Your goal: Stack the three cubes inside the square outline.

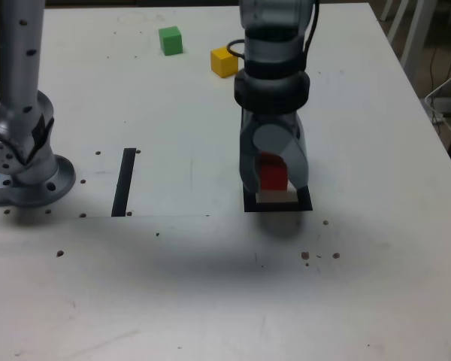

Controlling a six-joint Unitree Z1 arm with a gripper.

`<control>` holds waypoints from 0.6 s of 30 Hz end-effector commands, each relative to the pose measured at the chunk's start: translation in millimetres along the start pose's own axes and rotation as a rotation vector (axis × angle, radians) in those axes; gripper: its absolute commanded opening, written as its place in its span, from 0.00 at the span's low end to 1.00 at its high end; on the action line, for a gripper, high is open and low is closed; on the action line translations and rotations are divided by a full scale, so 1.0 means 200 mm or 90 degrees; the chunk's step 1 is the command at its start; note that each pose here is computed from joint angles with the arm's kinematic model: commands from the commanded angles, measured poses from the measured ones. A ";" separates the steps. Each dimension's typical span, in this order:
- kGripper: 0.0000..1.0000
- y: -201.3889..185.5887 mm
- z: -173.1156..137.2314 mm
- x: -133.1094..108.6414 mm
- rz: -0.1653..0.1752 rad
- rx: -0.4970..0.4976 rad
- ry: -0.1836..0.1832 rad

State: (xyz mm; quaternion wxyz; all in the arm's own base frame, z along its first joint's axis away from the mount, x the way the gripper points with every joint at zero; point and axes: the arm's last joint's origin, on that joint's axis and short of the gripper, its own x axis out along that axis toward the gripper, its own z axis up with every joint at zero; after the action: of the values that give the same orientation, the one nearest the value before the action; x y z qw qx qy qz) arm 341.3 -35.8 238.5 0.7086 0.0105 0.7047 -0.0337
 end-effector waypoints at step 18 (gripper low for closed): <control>0.31 0.06 0.01 0.07 0.003 -0.021 0.013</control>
State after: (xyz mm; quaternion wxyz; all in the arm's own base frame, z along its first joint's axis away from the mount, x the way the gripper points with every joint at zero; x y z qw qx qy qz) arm 342.5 -25.8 225.7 0.7023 0.0014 0.7115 -0.0215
